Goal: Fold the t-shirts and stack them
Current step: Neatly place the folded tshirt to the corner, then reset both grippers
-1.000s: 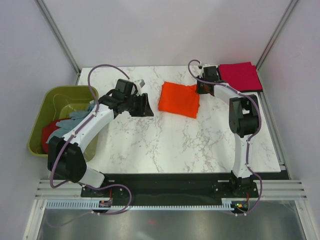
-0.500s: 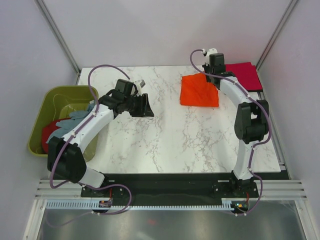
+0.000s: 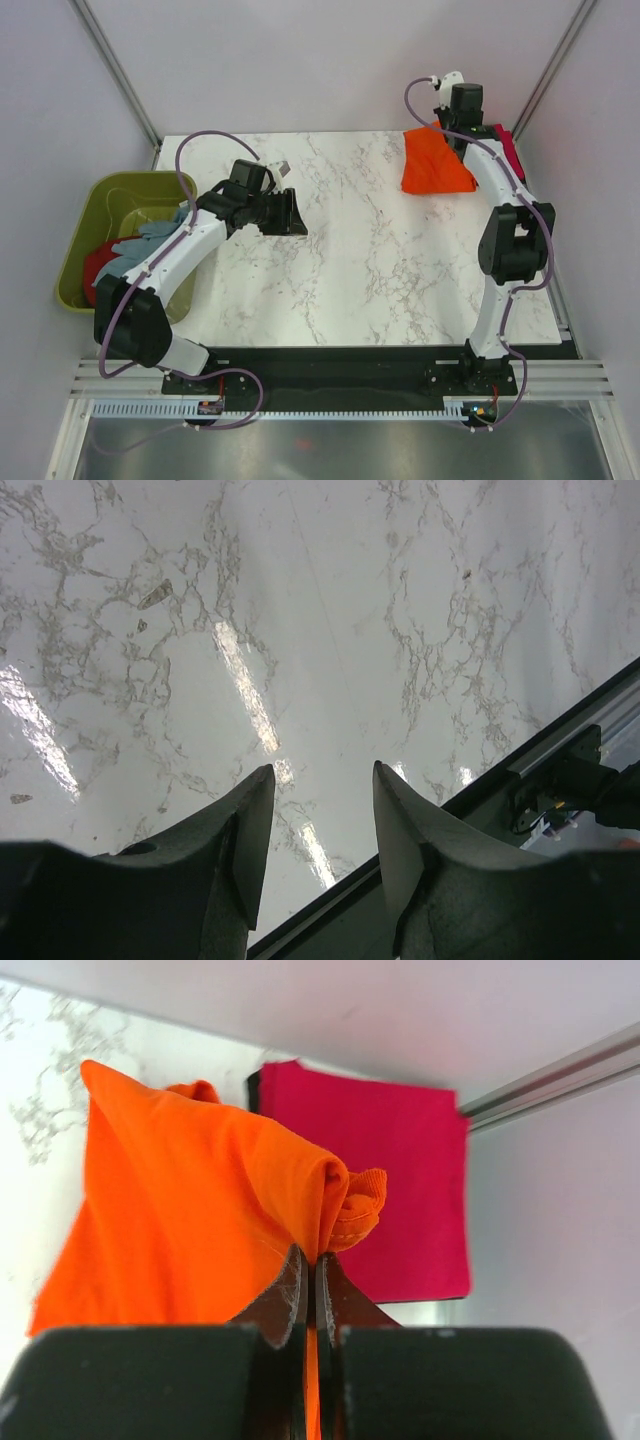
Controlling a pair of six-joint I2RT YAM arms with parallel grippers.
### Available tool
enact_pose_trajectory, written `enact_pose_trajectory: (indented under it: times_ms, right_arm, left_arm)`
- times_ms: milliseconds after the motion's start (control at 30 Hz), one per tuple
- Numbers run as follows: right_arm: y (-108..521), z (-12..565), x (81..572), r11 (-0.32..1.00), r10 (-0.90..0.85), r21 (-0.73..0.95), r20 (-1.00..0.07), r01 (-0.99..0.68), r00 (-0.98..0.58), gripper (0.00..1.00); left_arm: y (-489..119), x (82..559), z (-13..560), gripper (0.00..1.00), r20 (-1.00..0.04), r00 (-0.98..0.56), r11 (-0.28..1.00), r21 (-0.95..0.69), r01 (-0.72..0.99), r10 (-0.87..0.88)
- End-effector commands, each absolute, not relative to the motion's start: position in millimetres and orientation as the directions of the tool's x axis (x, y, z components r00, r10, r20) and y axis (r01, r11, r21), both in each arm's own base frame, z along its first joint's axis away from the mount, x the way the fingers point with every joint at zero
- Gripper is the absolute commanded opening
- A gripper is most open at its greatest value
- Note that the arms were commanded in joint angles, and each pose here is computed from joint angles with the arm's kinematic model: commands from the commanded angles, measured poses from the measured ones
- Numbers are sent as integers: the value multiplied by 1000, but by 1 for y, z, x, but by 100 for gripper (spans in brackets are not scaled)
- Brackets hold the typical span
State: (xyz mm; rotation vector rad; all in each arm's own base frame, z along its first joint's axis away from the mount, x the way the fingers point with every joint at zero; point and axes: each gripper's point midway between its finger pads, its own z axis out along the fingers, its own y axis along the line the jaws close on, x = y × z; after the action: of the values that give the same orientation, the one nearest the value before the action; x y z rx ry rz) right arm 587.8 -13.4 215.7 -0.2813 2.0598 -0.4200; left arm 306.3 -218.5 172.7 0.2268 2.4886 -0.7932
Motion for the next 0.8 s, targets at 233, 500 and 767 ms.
enact_pose_trajectory:
  times_ms: [233, 500, 767]
  right_arm:
    - [-88, 265, 627, 867, -439, -497, -798, 41, -413, 0]
    - [-180, 233, 702, 807, -454, -534, -834, 253, -313, 7]
    - [-163, 267, 707, 846, -404, -433, -901, 310, -157, 66]
  left_arm:
    - [-225, 303, 186, 52, -557, -830, 773, -510, 379, 39]
    - [-229, 302, 176, 53, -523, -851, 765, -528, 368, 49]
    - [-229, 303, 173, 53, -521, -852, 771, -522, 364, 50]
